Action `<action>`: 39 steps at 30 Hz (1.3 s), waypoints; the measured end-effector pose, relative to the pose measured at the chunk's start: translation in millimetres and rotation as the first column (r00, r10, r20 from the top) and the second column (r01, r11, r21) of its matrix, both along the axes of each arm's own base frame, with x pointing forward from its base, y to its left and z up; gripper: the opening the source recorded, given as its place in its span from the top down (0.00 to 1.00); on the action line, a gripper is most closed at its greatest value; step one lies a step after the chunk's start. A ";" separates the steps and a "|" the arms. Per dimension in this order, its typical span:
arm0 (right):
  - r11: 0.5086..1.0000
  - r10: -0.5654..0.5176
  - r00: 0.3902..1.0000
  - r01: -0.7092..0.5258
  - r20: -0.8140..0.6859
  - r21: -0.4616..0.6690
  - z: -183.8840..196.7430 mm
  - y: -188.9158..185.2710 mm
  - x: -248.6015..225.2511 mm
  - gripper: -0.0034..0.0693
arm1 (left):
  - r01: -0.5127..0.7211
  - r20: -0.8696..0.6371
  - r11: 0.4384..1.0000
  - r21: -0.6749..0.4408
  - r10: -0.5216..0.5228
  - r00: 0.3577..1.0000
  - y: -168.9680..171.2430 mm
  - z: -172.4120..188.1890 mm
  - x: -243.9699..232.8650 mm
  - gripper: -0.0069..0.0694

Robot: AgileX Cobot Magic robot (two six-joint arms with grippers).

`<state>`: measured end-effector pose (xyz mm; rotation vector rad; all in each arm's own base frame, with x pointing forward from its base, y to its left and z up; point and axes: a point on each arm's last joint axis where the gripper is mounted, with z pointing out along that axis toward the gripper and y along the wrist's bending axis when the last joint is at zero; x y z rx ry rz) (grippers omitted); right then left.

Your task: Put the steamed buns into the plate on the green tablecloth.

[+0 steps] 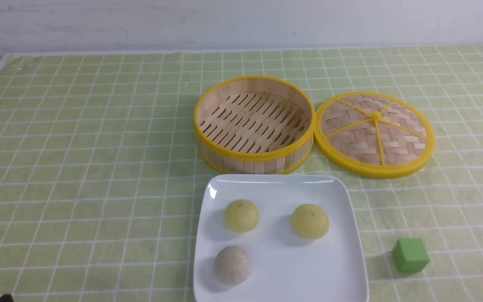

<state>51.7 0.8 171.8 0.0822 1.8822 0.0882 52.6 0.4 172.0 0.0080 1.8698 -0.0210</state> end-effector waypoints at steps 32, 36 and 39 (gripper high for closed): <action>1.000 0.000 1.000 0.000 0.000 0.000 0.0 0.0 0.0 0.69 | -0.001 0.000 1.000 0.013 0.001 1.000 0.5 0.0 0.0 0.75; 1.000 0.000 1.000 0.000 0.000 0.000 0.0 0.0 0.0 0.69 | -0.001 -0.001 1.000 0.013 0.001 1.000 0.5 -0.1 0.0 0.75; 1.000 0.000 1.000 0.000 0.000 0.000 0.0 0.0 0.0 0.68 | -0.001 -0.001 1.000 0.013 0.001 1.000 0.5 -0.1 0.0 0.74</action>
